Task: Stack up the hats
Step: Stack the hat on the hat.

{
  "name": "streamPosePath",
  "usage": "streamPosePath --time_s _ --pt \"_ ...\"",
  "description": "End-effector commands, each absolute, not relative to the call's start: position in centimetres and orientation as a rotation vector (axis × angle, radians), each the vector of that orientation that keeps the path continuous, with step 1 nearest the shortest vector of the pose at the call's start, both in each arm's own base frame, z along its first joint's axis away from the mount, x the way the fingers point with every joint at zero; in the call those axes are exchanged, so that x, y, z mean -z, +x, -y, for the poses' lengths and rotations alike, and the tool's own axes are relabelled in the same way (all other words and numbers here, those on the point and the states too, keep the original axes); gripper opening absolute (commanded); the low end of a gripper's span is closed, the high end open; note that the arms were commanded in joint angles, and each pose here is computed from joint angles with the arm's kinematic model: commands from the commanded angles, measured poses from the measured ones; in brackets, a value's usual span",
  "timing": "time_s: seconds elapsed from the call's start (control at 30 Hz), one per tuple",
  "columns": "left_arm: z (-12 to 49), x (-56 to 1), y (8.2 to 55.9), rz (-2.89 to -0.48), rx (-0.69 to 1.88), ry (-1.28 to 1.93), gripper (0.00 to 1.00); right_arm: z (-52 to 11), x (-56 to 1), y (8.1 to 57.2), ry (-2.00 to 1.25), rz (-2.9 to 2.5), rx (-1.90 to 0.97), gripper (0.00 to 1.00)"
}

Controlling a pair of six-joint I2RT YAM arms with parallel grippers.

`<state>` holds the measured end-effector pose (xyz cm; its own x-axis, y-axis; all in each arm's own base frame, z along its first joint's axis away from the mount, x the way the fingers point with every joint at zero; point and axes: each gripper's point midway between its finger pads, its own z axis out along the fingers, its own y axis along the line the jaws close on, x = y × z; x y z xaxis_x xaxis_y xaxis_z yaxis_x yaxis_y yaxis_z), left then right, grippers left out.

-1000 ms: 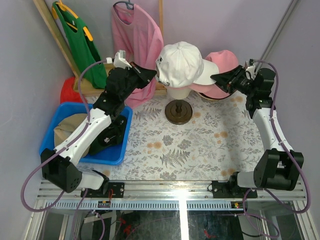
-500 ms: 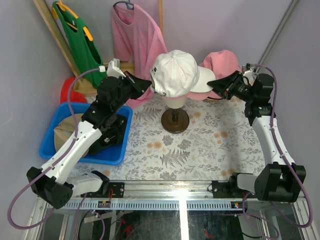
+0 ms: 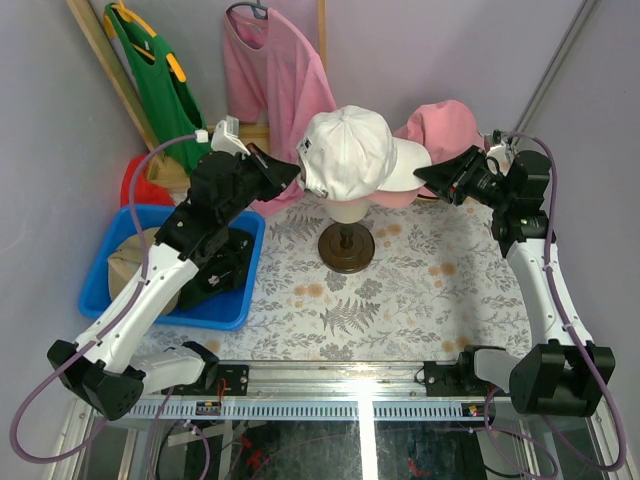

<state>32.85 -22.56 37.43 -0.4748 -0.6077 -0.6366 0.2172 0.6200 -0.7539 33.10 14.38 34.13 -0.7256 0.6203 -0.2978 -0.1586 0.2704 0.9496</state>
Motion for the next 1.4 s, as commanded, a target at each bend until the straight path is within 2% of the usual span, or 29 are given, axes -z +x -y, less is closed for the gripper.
streamPosePath --time_s 0.0,0.5,1.37 --pt "24.0 -40.5 30.6 -1.771 1.096 -0.227 0.00 -16.0 -36.9 30.9 0.247 -1.867 -1.538 0.00" --pt "22.3 -42.9 31.8 -1.698 1.019 -0.300 0.00 -16.0 -39.6 30.4 0.190 -1.786 -1.535 0.00" --pt "19.2 -38.4 32.8 -1.829 0.766 -0.429 0.00 -15.8 -45.5 29.8 0.130 -1.598 -1.559 0.00"
